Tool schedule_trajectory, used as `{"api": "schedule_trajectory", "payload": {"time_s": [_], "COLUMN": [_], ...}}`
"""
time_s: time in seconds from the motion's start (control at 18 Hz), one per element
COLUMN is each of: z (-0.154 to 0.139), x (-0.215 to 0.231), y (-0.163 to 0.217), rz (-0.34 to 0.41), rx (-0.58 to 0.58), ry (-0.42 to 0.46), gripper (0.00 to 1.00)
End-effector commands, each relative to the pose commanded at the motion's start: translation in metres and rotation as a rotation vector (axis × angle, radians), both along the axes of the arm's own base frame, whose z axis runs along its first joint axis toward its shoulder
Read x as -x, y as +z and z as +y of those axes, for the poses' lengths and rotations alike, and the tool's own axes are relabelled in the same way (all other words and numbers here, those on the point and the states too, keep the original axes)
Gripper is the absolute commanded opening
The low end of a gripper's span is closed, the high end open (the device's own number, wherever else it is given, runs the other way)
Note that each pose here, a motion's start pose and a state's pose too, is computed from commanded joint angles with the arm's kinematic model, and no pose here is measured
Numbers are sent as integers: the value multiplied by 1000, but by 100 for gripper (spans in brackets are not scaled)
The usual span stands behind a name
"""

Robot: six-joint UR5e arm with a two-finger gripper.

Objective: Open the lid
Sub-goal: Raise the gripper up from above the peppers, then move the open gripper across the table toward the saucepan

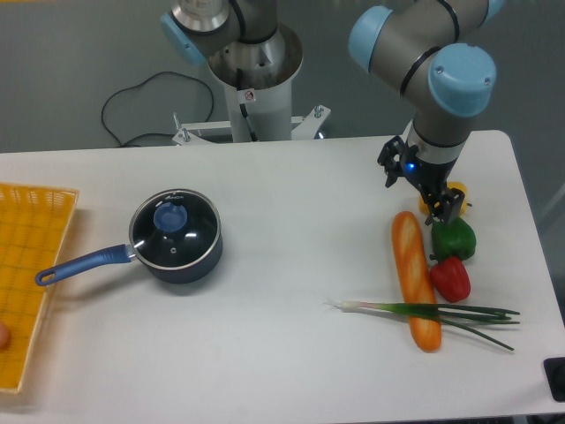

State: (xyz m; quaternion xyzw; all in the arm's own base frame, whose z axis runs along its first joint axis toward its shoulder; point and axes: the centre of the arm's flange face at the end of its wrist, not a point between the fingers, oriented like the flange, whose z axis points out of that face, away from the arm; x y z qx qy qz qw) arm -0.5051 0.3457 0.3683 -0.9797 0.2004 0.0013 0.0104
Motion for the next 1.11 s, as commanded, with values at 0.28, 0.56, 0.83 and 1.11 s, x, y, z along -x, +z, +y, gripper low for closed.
{"api": "schedule_trajectory", "payload": {"time_s": [0.28, 0.56, 0.83, 1.11], "z": [0, 0, -8, -7], "x": [0, -8, -33, -62], "y": [0, 0, -4, -4], "rz": [2, 20, 74, 62], "rx": [1, -14, -40, -40], "ry": [-3, 64, 98, 76], "gripper": [100, 100, 100, 100]}}
